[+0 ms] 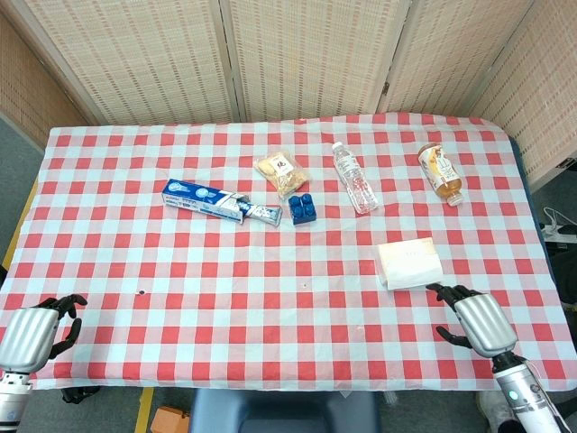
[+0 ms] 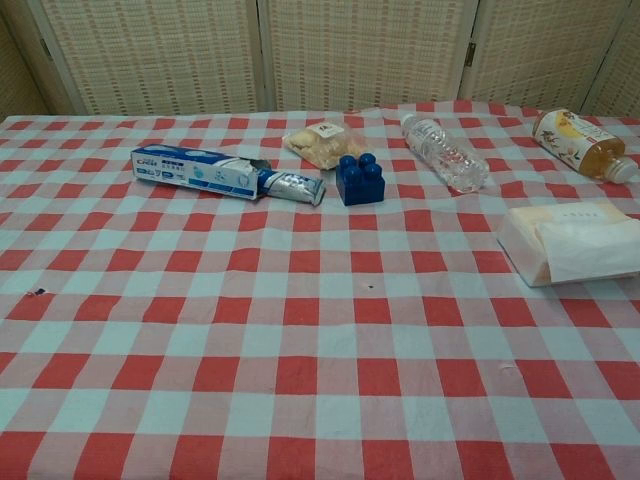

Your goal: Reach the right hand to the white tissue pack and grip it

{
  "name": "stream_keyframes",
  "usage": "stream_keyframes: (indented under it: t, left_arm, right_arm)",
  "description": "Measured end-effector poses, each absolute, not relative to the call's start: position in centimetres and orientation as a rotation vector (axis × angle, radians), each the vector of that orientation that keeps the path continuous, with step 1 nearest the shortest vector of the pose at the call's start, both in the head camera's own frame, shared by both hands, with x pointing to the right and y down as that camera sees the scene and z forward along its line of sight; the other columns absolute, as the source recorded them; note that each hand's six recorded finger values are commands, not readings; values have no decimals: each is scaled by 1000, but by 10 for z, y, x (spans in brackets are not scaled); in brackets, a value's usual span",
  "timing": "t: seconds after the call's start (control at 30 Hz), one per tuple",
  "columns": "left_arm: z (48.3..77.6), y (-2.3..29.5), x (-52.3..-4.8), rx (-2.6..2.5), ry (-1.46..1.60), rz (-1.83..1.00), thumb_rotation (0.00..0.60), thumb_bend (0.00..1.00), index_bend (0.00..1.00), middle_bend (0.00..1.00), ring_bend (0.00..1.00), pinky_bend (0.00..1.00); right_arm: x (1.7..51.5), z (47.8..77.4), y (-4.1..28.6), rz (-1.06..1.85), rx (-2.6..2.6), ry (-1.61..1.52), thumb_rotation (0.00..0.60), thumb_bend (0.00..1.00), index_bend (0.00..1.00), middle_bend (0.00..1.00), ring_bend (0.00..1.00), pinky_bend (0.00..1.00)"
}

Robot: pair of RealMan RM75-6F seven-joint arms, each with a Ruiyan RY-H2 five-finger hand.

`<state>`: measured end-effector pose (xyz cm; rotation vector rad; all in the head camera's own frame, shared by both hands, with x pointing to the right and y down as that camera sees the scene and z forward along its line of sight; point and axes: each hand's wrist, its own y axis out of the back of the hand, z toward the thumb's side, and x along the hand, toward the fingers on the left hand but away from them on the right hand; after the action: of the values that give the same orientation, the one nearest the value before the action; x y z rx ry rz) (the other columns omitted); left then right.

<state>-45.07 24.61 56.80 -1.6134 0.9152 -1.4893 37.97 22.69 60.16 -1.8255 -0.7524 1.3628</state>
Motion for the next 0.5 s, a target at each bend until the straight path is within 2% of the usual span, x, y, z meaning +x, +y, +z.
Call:
stream_keyframes:
  t: [0.3, 0.4, 0.5]
  left_arm:
    - [565, 247, -449, -1606, 915, -1484, 600, 491, 411, 537, 475, 692]
    - [566, 247, -450, -1605, 915, -1488, 600, 491, 410, 537, 475, 692]
    - [568, 247, -451, -1614, 918, -1496, 600, 491, 412, 539, 478, 692]
  right_arm:
    - [381, 605, 226, 1370, -1809, -736, 600, 119, 251, 394, 364, 587]
    - [381, 608, 224, 1368, -1787, -733, 600, 119, 251, 394, 389, 587]
    - [380, 614, 222, 1362, -1752, -726, 600, 119, 251, 437, 452, 609]
